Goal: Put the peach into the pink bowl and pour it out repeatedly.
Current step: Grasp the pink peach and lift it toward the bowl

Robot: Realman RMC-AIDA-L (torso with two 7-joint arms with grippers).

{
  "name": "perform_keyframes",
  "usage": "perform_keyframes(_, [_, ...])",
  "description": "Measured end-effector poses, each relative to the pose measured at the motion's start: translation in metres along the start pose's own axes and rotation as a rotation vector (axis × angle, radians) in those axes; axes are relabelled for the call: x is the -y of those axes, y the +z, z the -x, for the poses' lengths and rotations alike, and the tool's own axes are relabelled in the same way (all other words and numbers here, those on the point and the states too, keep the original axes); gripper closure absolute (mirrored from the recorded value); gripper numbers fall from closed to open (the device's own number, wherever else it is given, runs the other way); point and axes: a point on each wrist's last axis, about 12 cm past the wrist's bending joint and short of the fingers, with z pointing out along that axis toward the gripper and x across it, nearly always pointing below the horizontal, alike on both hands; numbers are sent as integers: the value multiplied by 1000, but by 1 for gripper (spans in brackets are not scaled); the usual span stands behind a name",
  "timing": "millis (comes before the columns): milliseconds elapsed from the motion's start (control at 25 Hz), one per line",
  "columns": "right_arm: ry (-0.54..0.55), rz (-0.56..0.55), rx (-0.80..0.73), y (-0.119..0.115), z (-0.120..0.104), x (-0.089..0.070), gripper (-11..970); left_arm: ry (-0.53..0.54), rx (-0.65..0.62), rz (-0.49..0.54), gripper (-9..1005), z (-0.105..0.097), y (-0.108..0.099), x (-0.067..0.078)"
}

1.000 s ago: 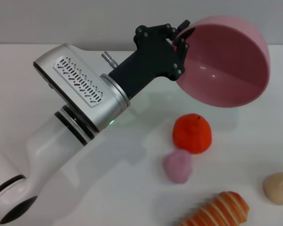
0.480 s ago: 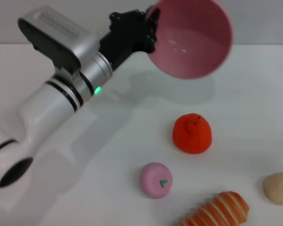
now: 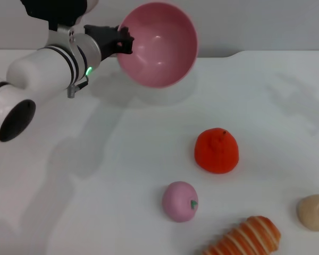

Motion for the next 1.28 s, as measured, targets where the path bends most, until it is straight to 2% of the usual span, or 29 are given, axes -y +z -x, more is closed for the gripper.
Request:
perform_keyframes(200, [10, 210, -200, 23, 13, -17, 543, -18, -80, 31, 943, -4, 1, -5])
perform_keyframes(360, [72, 380, -361, 43, 19, -33, 545, -66, -93, 41, 943, -7, -1, -10])
perform_keyframes(480, [89, 440, -428, 50, 20, -38, 547, -89, -89, 42, 943, -8, -1, -12])
perform_keyframes(720, [191, 630, -737, 81, 20, -66, 551, -131, -105, 52, 942, -10, -1, -17])
perform_keyframes(840, [207, 655, -898, 96, 11, -77, 552, -134, -106, 54, 942, -10, -1, -18])
perform_keyframes(1000, [218, 652, -1095, 111, -18, -91, 555, -138, -115, 54, 942, -10, -1, -17])
perform_keyframes(1160, [242, 645, -1195, 118, -48, -102, 557, -139, -139, 53, 942, -12, 0, -15])
perform_keyframes(1280, [250, 638, -1234, 119, -62, -107, 559, -135, -168, 54, 942, -11, 1, -13])
